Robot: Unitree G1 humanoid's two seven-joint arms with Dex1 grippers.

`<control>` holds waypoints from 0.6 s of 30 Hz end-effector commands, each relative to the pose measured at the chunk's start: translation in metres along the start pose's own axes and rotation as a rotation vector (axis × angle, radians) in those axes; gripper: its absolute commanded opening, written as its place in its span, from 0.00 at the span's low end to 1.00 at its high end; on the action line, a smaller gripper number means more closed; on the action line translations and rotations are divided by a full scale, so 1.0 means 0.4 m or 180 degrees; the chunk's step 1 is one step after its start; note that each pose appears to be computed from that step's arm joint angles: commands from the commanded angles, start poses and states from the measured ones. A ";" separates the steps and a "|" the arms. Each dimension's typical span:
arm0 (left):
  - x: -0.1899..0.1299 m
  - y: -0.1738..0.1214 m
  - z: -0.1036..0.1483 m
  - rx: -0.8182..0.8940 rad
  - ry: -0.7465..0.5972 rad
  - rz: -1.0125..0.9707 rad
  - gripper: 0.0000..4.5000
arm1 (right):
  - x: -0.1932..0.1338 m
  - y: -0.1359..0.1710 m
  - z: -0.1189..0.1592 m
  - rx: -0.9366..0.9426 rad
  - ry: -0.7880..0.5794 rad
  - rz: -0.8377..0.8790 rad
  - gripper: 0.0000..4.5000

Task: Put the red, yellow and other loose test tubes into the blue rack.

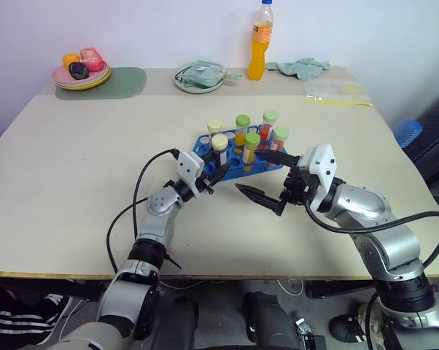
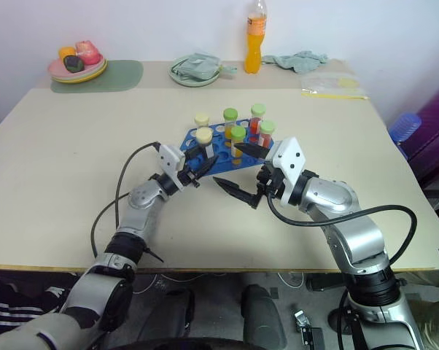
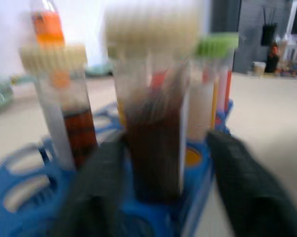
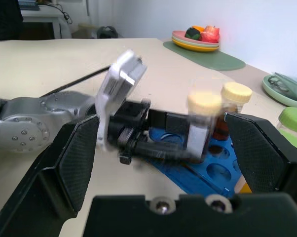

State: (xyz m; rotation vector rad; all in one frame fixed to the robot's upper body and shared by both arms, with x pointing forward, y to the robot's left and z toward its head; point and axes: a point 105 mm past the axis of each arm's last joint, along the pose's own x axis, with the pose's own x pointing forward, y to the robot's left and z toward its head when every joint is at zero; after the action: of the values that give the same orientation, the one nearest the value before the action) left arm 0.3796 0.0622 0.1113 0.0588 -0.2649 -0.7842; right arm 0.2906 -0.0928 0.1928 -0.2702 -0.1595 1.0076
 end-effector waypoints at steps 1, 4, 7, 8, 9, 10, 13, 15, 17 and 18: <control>0.000 0.016 0.029 0.0057 -0.0103 0.0041 0.99 | -0.001 0.001 0.031 -0.0115 -0.0137 0.0010 1.00; -0.028 0.024 0.077 -0.0018 -0.0289 -0.0002 0.99 | -0.003 0.003 0.028 -0.0108 -0.0130 0.0014 1.00; -0.075 0.033 0.124 0.0054 -0.0333 -0.0047 0.99 | -0.009 -0.001 0.022 -0.0106 -0.0104 0.0004 1.00; -0.085 0.034 0.135 0.0057 -0.0330 -0.0057 0.99 | -0.012 -0.004 0.019 -0.0103 -0.0095 0.0000 1.00; -0.100 0.039 0.146 0.0078 -0.0311 -0.0048 0.99 | -0.015 -0.006 0.016 -0.0106 -0.0082 -0.0006 1.00; -0.128 0.052 0.162 0.0090 -0.0279 -0.0030 0.99 | -0.019 -0.007 0.011 -0.0102 -0.0062 -0.0009 1.00; -0.198 0.059 0.198 0.0047 -0.0183 -0.0176 0.99 | -0.032 -0.013 -0.003 -0.0086 -0.0005 -0.0024 1.00; -0.231 0.047 0.209 0.0095 -0.0064 -0.0373 0.99 | -0.043 -0.018 -0.013 -0.0099 0.0051 -0.0038 1.00; -0.274 0.058 0.221 0.0076 0.0049 -0.0456 0.99 | -0.054 -0.022 -0.021 -0.0075 0.0095 -0.0037 1.00; -0.296 0.068 0.228 0.0041 0.0107 -0.0485 0.99 | -0.060 -0.025 -0.025 -0.0084 0.0118 -0.0044 1.00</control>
State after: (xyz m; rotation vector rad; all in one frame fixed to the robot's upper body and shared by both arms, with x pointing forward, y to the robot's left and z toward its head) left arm 0.3033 0.1599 0.1620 0.1101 -0.2046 -0.9024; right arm 0.2899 -0.1116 0.1766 -0.2875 -0.0993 1.0045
